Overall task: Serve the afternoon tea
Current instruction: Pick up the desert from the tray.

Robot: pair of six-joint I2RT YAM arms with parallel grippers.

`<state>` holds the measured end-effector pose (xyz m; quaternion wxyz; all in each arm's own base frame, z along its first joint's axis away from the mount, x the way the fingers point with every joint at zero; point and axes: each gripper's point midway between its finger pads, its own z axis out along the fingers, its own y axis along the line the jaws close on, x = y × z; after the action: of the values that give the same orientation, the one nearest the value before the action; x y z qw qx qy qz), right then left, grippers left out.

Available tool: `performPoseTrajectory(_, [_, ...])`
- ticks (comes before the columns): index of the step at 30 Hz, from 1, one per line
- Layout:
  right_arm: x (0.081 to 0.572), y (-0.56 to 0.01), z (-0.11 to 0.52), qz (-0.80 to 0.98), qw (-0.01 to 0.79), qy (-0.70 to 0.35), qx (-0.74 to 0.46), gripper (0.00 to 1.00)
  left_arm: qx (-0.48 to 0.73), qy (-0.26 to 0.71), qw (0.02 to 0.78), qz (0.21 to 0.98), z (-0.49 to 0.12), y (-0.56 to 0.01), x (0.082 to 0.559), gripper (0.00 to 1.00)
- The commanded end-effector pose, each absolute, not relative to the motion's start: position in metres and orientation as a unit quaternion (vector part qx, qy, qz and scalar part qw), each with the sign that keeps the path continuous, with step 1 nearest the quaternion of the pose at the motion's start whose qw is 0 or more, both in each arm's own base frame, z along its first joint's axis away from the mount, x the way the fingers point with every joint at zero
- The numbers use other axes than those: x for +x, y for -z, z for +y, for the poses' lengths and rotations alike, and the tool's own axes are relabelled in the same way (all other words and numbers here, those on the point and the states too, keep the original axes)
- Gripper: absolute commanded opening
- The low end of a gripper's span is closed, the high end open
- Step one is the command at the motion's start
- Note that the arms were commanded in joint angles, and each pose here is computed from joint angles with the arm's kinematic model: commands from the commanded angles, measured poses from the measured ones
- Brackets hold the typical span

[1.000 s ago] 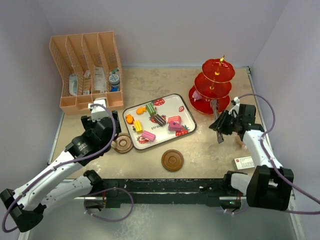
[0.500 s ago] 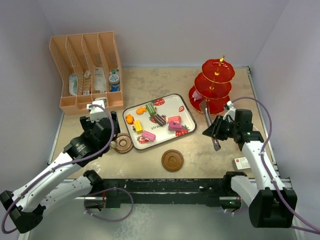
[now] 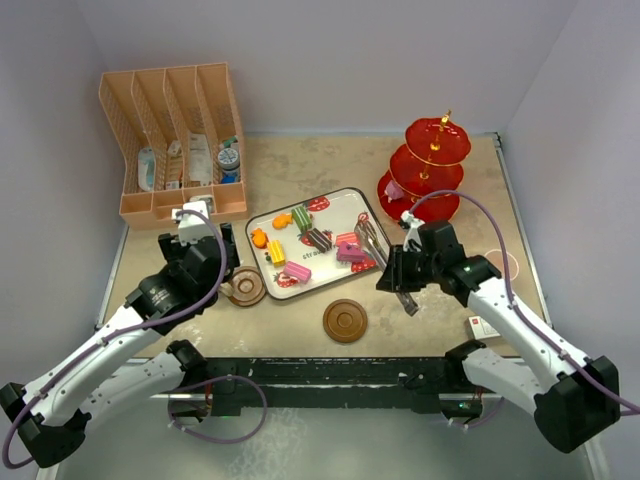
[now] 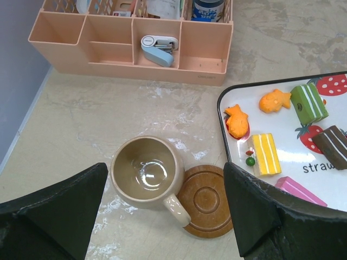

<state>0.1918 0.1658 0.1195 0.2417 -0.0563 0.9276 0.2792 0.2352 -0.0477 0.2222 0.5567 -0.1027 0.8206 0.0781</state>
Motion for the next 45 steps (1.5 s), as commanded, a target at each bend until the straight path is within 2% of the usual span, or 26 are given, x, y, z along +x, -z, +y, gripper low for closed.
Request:
performPoseTrajectory(1, [0.206,-0.127,0.151,0.940,0.268,-0.211,-0.018,0.36,-0.123,-0.067,0.568,0.811,-0.047,-0.232,0.236,0.85])
performPoseTrajectory(6, [0.207,-0.129,0.153,0.940,0.270,-0.206,-0.039,0.36,-0.123,-0.068,0.567,0.812,-0.046,-0.232,0.236,0.85])
performPoseTrajectory(11, [0.192,-0.150,0.195,0.903,0.260,-0.320,-0.121,0.37,-0.121,-0.069,0.566,0.813,-0.047,-0.231,0.237,0.85])
performPoseTrajectory(22, [0.195,-0.112,0.169,0.948,0.228,-0.207,-0.086,0.41,-0.120,-0.074,0.564,0.814,-0.047,-0.229,0.238,0.85])
performPoseTrajectory(31, [0.183,-0.110,0.189,0.936,0.212,-0.257,-0.118,0.44,-0.117,-0.076,0.561,0.816,-0.048,-0.227,0.238,0.85])
performPoseTrajectory(37, [0.189,-0.099,0.180,0.950,0.209,-0.216,-0.088,0.46,-0.116,-0.077,0.561,0.816,-0.048,-0.227,0.238,0.85])
performPoseTrajectory(41, [0.200,-0.100,0.172,0.952,0.234,-0.191,-0.045,0.47,-0.116,-0.076,0.561,0.816,-0.048,-0.228,0.238,0.85])
performPoseTrajectory(45, [0.194,-0.100,0.189,0.942,0.224,-0.243,-0.057,0.48,-0.118,-0.077,0.562,0.815,-0.047,-0.228,0.238,0.85])
